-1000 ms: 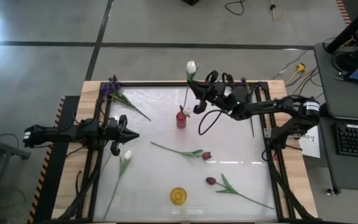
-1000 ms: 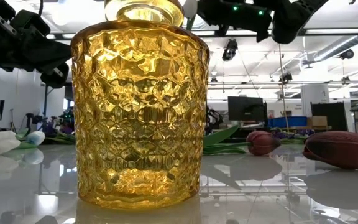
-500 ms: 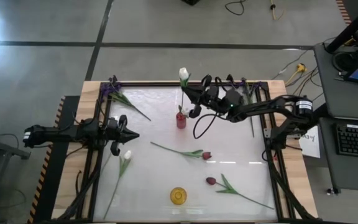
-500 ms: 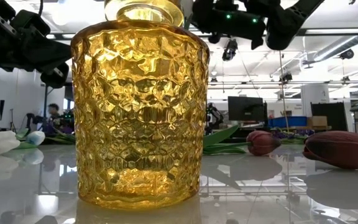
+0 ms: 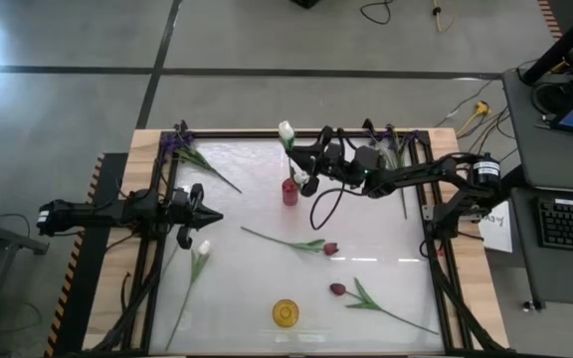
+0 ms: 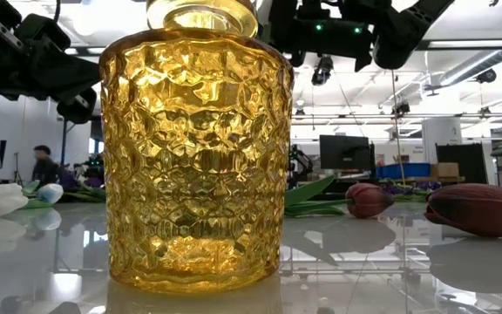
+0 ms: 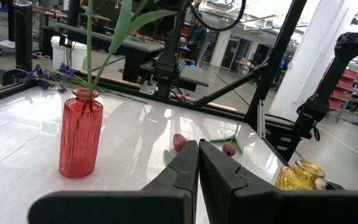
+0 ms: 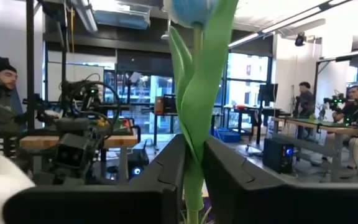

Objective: Sort flowers into vase by color
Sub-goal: Put the top center white tulip into the red vase, then put the bottom white tulip into the red vase

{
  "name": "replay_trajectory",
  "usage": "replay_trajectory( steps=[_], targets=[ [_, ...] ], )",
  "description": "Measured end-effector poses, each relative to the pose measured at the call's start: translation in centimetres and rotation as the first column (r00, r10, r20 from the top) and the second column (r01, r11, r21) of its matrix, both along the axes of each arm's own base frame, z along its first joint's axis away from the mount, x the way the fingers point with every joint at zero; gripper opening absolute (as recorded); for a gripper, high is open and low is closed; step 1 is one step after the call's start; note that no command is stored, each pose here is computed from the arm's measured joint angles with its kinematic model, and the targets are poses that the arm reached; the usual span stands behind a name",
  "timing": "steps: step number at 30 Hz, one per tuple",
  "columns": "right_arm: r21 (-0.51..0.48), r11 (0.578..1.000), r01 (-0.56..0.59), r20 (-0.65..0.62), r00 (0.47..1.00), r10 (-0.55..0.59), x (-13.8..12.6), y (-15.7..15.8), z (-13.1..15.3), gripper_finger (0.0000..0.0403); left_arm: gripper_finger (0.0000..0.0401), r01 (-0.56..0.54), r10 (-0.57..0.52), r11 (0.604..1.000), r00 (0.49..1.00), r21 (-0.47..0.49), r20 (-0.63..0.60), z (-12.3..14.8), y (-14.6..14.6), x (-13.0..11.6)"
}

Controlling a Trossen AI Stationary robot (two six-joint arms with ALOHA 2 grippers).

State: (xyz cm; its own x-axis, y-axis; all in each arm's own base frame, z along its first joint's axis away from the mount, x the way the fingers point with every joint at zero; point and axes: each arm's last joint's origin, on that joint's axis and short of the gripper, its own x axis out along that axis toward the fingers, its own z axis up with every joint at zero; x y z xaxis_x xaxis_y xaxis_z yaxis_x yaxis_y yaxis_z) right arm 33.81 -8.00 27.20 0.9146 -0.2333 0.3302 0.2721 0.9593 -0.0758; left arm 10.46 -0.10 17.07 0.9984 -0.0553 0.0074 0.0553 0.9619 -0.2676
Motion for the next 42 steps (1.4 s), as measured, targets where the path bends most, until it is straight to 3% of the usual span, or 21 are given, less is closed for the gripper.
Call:
replay_trajectory(
  steps=[12, 19, 32, 42],
  targets=[
    [0.051, 0.998, -0.023, -0.045, 0.999, 0.025, -0.1, 0.4, 0.0, 0.0134, 0.0000, 0.000, 0.000, 1.000, 1.000, 0.000, 0.000, 0.0, 0.0, 0.0],
    [0.052, 0.998, -0.020, -0.111, 0.994, 0.026, -1.9, 1.0, 2.5, 0.0169, 0.0000, -0.001, 0.001, 1.000, 1.000, 0.000, 0.000, 0.0, 0.0, 0.0],
    [0.097, 0.995, 0.003, -0.372, 0.928, 0.033, -5.6, 1.8, 3.8, 0.0206, 0.0000, 0.000, 0.000, 1.000, 1.000, 0.000, 0.000, 0.0, 0.0, 0.0],
    [0.107, 0.994, -0.019, -0.511, 0.857, 0.071, -9.5, 3.5, 5.1, 0.0210, 0.0000, 0.000, 0.000, 1.000, 1.000, 0.000, 0.000, 0.0, 0.0, 0.0]
  ],
)
